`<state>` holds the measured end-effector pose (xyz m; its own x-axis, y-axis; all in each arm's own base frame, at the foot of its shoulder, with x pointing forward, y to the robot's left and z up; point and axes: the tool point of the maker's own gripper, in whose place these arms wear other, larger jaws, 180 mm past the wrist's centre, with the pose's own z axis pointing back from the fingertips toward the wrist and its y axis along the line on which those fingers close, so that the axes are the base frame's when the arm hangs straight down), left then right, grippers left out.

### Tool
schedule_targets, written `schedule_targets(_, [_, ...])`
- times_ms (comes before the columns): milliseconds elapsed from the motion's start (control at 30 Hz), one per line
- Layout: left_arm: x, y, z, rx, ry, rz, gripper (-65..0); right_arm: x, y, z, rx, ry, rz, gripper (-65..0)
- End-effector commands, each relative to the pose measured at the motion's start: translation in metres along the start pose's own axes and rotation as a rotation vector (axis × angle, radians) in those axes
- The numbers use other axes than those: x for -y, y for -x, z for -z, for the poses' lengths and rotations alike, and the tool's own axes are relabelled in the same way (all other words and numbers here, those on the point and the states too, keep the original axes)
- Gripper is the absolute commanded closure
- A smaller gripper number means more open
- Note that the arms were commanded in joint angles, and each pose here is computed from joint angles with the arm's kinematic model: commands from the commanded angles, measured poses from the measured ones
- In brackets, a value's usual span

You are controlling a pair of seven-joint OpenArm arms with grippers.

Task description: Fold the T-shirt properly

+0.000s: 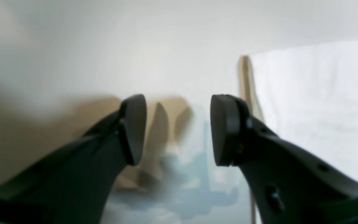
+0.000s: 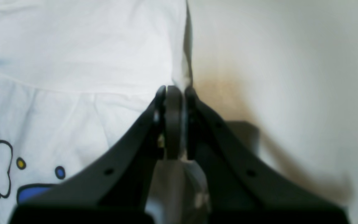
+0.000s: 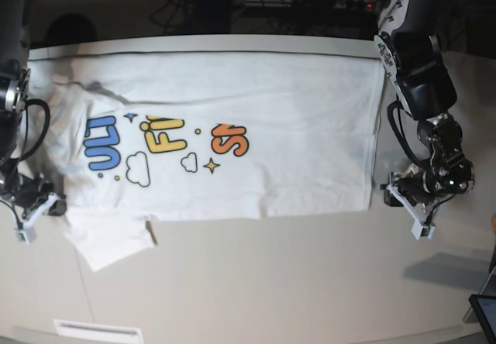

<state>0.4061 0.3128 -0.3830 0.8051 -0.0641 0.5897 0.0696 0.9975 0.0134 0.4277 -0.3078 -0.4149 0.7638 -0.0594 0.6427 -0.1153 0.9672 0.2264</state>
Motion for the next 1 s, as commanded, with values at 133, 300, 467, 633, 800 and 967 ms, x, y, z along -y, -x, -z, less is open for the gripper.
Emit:
schedule_targets(133, [0.011,-0.034,-0.002,0.114,0.129,-0.125,-33.8,0.004,-0.017,-0.007,0.024,0.008,-0.021,-0.6])
schedule_targets(300, [0.016,-0.044,-0.012,0.167,0.226,-0.212,-33.8,0.005,-0.012,-0.006,0.015,0.009,-0.021,-0.6])
schedule_targets(467, [0.01,-0.048,-0.018,0.183,0.227,-0.214,-33.8,0.006,-0.011,-0.006,0.012,0.011,-0.02,-0.6])
schedule_targets(633, [0.035,-0.048,-0.009,0.142,0.263,-0.141,-33.8,0.006,-0.01,-0.006,0.011,0.011,-0.02,-0.6])
schedule_targets(800, [0.054,-0.047,-0.003,0.134,0.297,-0.14,-33.8,0.006,-0.01,-0.006,0.011,0.011,-0.02,-0.6])
schedule_targets(967, [0.06,-0.035,0.009,0.088,0.318,-0.187,-33.8,0.006,-0.008,-0.006,0.007,0.011,-0.021,-0.3])
